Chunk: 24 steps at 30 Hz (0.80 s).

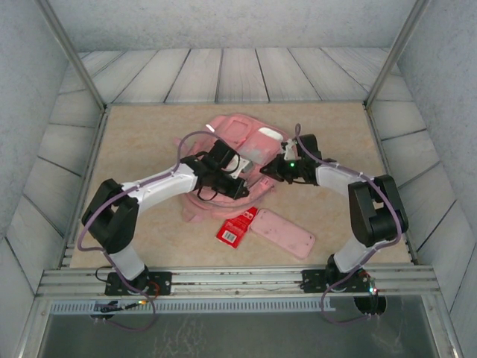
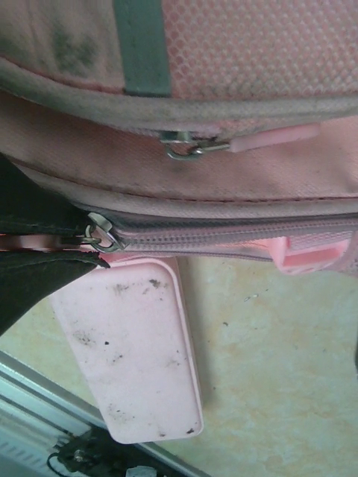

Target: Pack the student bag

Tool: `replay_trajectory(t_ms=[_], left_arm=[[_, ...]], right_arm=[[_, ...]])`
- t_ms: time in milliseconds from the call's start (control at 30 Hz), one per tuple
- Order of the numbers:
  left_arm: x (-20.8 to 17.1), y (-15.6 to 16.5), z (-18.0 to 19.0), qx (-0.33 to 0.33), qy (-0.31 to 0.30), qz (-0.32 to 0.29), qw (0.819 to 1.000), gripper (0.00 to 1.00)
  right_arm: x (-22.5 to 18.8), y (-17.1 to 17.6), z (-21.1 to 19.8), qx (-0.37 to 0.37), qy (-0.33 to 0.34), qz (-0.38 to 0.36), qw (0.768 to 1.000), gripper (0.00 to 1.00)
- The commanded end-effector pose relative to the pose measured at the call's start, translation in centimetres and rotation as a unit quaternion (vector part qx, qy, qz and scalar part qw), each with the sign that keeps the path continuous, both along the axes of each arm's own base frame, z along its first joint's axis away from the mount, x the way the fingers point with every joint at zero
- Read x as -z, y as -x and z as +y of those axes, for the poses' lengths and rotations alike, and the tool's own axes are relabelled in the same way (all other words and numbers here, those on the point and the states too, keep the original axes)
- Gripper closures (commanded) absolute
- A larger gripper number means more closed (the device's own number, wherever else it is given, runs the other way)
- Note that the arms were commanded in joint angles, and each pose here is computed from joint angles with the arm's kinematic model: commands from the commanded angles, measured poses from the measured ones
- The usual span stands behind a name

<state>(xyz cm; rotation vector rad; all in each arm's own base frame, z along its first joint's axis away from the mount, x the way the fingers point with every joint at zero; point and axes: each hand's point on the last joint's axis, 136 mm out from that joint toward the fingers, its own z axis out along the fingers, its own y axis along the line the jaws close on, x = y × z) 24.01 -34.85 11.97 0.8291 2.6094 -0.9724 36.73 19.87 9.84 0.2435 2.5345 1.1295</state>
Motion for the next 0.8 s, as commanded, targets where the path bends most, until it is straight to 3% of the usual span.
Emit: replay_trajectory(t_ms=[0,300,567,667,767], left_arm=[[-1.6,0.6,2.9,-0.015,-0.002,-0.01,1.0,1.0],[-1.9,2.5,10.2,-0.068,-0.027,-0.015,0.997,1.0],[-3.4,4.1,11.3,-0.048,-0.025,-0.021,0.998,1.0],[-3.5,4.0,10.5,-0.048,-0.003,-0.014,0.999,1.0],[-3.9,3.4,8.7,-0.042,0.04,-0.007,0.998,1.0]], right_arm=[[-1.3,-3.2,-1.8,0.006,0.072,-0.057,0.996,0.97],[-0.1,-8.8,-3.2,0.007,0.122,-0.072,0.99,1.0],[0.6,-13.8,-1.6,0.0,0.105,-0.07,0.992,1.0],[-0.6,-14.0,-1.1,-0.007,0.091,-0.077,0.993,0.89],[-1.9,-12.6,-1.0,-0.026,0.091,-0.08,0.992,0.67]])
